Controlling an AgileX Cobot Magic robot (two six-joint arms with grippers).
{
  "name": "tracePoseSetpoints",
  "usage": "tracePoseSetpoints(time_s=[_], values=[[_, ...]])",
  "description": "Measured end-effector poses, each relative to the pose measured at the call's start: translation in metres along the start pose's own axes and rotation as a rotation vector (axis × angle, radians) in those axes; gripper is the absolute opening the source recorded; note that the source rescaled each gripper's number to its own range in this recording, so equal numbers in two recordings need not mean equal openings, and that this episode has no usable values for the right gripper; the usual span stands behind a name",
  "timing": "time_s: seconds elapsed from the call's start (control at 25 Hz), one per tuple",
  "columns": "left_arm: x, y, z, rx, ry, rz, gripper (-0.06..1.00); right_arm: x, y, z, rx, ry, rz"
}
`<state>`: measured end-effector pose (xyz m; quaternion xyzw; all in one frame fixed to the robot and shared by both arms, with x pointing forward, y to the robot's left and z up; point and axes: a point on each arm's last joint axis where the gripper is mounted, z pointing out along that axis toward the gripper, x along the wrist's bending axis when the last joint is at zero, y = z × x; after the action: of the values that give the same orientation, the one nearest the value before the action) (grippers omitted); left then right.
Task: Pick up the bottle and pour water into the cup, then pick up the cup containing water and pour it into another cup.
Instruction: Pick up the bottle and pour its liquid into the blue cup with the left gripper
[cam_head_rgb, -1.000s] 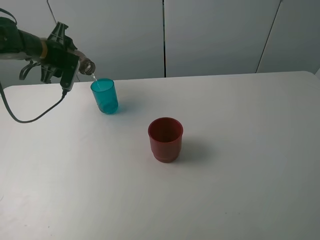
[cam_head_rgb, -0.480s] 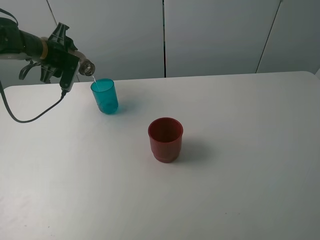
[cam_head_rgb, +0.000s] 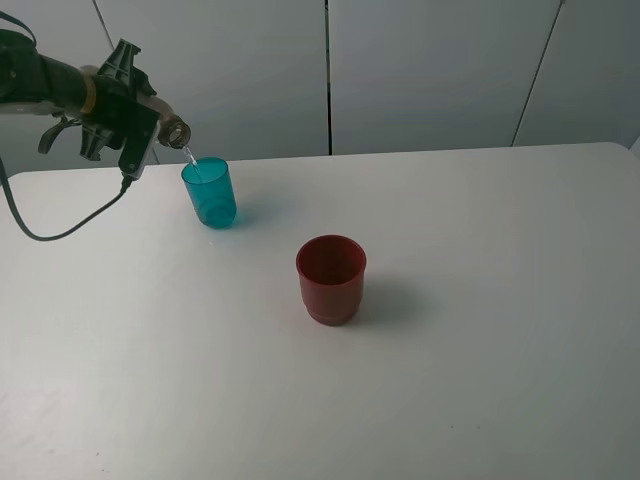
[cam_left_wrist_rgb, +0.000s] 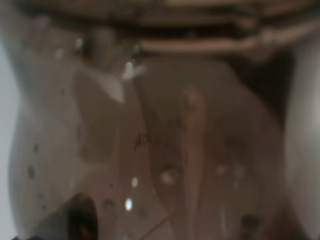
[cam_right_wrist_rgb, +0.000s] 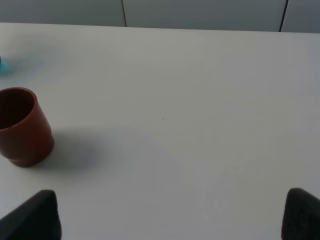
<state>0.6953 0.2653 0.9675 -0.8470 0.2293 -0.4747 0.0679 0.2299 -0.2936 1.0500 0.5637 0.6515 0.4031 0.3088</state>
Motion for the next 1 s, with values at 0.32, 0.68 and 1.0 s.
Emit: tracePoseSetpoints(time_s=[0.32,0.68,1.0], values=[[0.0029,-0.0004,-0.0002,0.002,0.008,0.029,0.24,0.0000,0.0000,0.0000,0.000,0.000,0.000],[0.0029,-0.0004,-0.0002,0.002,0.008,0.081,0.24,0.0000,0.0000,0.0000,0.000,0.000,0.000],[0.0029,-0.0004,-0.0002,0.002,0.008,0.118,0.24,0.0000,0.0000,0.0000,0.000,0.000,0.000]])
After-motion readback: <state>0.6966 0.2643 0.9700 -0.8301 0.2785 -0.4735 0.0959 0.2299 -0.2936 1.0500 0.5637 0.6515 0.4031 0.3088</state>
